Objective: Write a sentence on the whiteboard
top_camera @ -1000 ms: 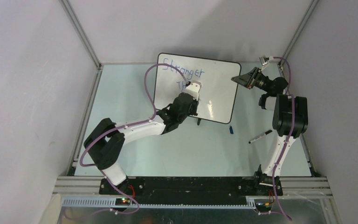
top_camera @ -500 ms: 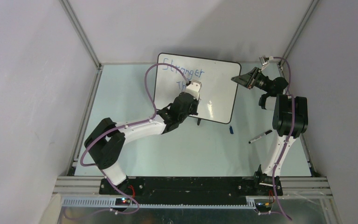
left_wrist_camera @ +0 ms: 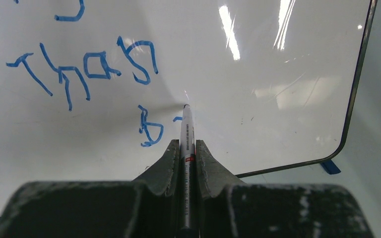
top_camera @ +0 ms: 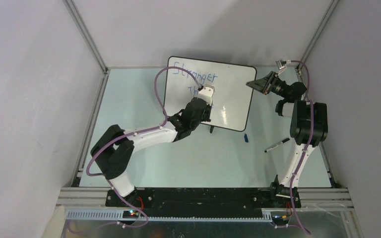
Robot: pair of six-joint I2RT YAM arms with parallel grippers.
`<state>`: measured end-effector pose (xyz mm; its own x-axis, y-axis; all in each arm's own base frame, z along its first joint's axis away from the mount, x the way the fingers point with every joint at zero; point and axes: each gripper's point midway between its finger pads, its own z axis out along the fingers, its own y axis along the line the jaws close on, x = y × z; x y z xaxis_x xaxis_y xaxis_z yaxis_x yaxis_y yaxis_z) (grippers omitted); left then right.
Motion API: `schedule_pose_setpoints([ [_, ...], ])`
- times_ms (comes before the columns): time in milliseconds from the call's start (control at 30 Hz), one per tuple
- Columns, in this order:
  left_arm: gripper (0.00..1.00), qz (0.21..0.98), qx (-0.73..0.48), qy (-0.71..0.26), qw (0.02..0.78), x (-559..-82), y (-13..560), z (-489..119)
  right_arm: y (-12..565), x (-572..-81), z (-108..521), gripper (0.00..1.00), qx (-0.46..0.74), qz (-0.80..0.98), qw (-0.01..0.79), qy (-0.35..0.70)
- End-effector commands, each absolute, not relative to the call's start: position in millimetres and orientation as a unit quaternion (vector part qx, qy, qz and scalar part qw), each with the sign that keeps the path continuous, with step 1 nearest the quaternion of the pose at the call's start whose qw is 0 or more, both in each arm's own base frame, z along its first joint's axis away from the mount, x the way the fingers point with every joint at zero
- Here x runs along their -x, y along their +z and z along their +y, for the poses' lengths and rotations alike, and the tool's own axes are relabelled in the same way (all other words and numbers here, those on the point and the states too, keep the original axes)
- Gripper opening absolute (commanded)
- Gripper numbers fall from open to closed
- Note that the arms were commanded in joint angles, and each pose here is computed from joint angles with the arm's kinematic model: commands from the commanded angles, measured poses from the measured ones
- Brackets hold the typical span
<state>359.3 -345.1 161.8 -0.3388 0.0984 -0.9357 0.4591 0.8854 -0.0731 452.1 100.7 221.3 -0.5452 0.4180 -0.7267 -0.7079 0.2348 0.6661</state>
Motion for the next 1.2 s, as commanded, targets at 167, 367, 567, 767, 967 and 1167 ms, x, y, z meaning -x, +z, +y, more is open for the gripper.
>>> schedule_pose_setpoints([
  [167,0.0,0.789,-0.169,-0.158,0.569,-372,181,-352,260,-441,104,0.0,0.139,0.614,0.487,0.606],
  [367,0.0,0.79,-0.169,-0.15,0.569,-372,181,-349,260,-441,104,0.0,0.14,0.614,0.487,0.605],
  [567,0.0,0.792,-0.165,-0.134,0.571,-373,180,-342,260,-441,103,0.0,0.139,0.614,0.487,0.605],
  [767,0.0,0.795,-0.164,-0.124,0.57,-372,177,-337,260,-441,104,0.0,0.14,0.614,0.487,0.605],
  [967,0.0,0.798,-0.163,-0.12,0.568,-370,174,-332,260,-441,104,0.0,0.14,0.614,0.487,0.605],
  [1167,0.0,0.798,-0.164,-0.123,0.567,-366,174,-330,261,-441,104,0.0,0.14,0.614,0.487,0.605],
])
